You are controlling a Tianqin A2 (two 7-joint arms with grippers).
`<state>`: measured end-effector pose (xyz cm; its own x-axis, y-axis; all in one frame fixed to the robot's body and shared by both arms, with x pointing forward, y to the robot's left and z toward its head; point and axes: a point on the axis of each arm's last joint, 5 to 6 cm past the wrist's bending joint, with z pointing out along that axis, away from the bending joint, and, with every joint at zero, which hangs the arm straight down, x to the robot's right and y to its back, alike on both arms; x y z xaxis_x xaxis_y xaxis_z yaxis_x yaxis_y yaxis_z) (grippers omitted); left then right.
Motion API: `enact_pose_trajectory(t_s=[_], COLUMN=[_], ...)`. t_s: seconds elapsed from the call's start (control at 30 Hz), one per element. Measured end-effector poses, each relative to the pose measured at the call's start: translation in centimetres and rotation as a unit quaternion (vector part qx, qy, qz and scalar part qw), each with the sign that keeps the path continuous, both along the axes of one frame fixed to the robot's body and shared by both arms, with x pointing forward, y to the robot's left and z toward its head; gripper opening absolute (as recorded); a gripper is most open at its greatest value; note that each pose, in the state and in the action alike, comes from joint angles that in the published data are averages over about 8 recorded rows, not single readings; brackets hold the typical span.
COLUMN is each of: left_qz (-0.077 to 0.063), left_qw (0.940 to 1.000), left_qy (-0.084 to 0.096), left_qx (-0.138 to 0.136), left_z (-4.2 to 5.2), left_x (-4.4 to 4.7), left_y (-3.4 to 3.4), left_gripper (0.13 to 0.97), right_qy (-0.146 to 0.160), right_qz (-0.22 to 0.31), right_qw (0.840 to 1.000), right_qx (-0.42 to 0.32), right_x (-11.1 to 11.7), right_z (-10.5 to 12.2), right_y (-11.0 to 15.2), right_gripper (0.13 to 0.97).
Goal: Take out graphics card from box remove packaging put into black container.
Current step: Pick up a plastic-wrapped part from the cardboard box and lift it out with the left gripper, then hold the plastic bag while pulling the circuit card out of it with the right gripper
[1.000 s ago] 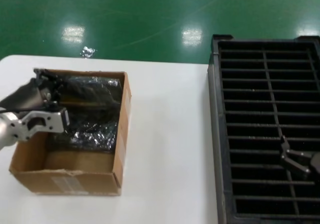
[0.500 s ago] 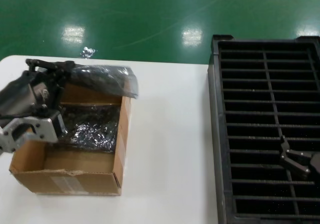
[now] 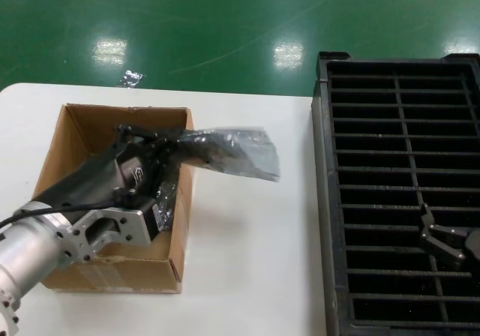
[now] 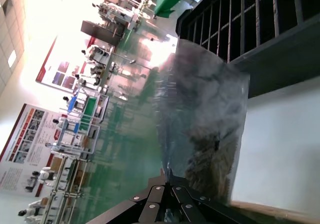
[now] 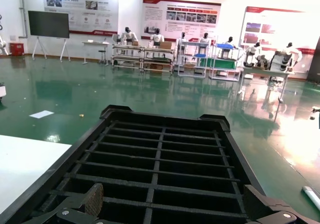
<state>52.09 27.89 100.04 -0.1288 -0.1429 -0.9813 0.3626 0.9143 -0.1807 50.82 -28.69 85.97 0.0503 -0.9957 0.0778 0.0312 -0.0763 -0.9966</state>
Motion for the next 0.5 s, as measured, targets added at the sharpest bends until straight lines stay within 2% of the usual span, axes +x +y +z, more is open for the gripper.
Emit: enact_pose_trajectory(t_s=[0.13,0.33,0.5], left_qz=[-0.003,-0.003,-0.003], left_qw=[1.0000,1.0000,1.0000], left_qy=[0.003,0.003,0.003], left_qx=[-0.005,-0.005,-0.005], left_z=[-0.29,-0.32,-0.32], left_x=[0.06,0.07,0.07], left_y=[-0.44,-0.48,-0.48], left_gripper=[0.139,0.139,0.139], right_qy=[0.000,-0.005,-0.025], right_qz=[0.000,0.004,0.022], right_qw=[1.000,1.000,0.999], right_qx=[0.000,0.008,0.024], right_x=[0.0,0.2,1.0], right_z=[0.0,0.3,1.5], right_y=[0.0,0.2,1.2], right_gripper=[0.966,0.966,0.966])
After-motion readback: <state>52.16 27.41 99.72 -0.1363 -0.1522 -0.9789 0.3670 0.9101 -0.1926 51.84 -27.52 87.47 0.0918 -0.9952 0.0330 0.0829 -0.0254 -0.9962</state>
